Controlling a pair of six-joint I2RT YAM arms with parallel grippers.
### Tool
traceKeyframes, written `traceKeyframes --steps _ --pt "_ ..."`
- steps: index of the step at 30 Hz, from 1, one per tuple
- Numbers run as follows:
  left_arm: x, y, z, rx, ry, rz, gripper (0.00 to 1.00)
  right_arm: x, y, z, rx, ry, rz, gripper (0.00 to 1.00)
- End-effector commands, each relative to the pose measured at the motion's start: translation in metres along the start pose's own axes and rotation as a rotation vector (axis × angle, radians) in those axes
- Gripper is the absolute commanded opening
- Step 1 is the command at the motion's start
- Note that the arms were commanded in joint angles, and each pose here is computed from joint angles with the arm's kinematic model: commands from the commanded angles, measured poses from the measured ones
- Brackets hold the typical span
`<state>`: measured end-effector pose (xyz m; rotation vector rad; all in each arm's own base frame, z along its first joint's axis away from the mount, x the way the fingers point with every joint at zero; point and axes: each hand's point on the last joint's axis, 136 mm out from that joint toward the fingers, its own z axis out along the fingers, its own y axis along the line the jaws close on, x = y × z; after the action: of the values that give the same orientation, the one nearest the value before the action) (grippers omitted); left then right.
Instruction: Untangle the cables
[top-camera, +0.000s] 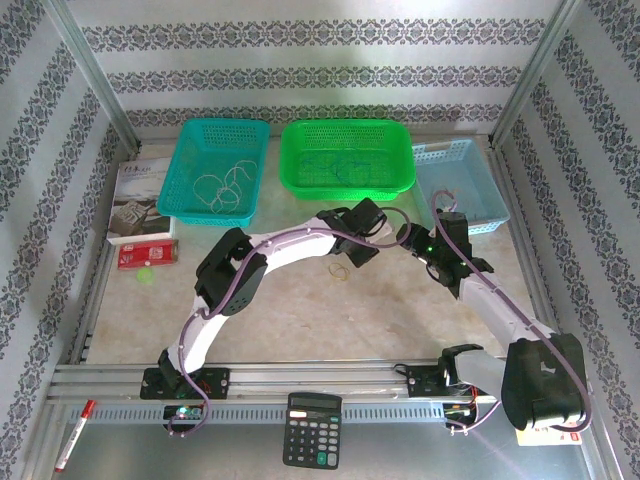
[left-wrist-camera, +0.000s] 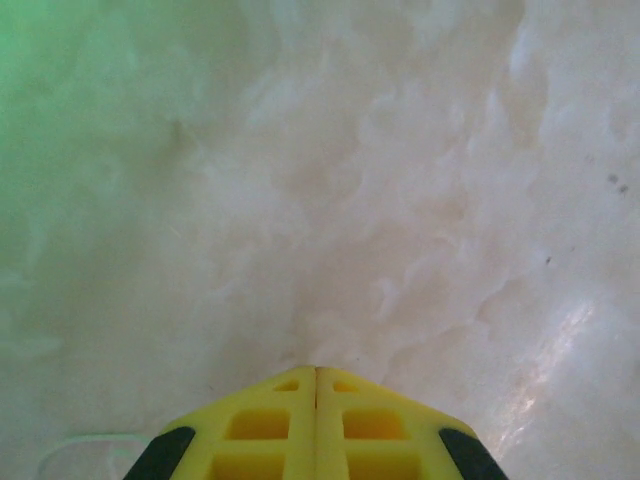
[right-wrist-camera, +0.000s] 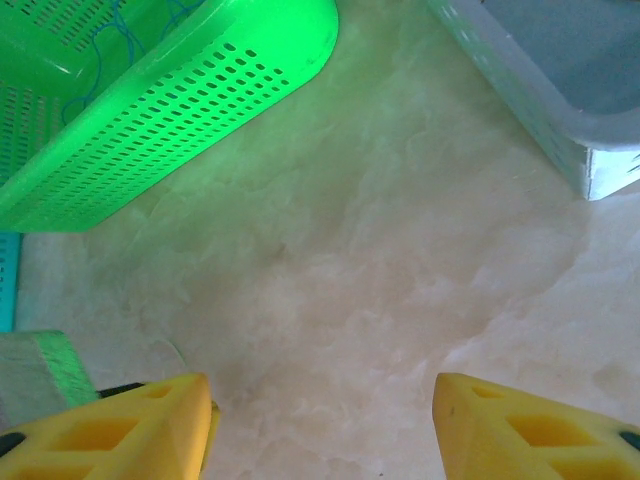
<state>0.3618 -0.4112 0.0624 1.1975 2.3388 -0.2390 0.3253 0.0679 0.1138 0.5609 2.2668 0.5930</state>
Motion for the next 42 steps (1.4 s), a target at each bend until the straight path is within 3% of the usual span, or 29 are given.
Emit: traceKeyframes --steps 1,11,19,24,42 --pt "-0.027 0.005 -0.046 -0.026 -0.057 -0.004 0.00 -0.006 0.008 -0.004 -0.042 -0.010 0.003 0.61" --pt "-0.057 0.038 -0.125 -0.030 -0.195 -0.100 0.00 0.003 0.040 -0.002 -0.192 0.012 -0.059 0.62" --pt "-0.077 0.048 -0.188 0.041 -0.340 -0.185 0.00 0.009 0.088 -0.015 -0.417 -0.009 -0.195 0.75" --pt "-0.086 0.049 -0.221 0.089 -0.418 -0.222 0.00 0.007 0.110 -0.024 -0.506 -0.016 -0.250 0.77" --pt "-0.104 0.038 -0.283 0.253 -0.589 -0.272 0.00 0.005 0.157 -0.029 -0.654 0.021 -0.310 0.76"
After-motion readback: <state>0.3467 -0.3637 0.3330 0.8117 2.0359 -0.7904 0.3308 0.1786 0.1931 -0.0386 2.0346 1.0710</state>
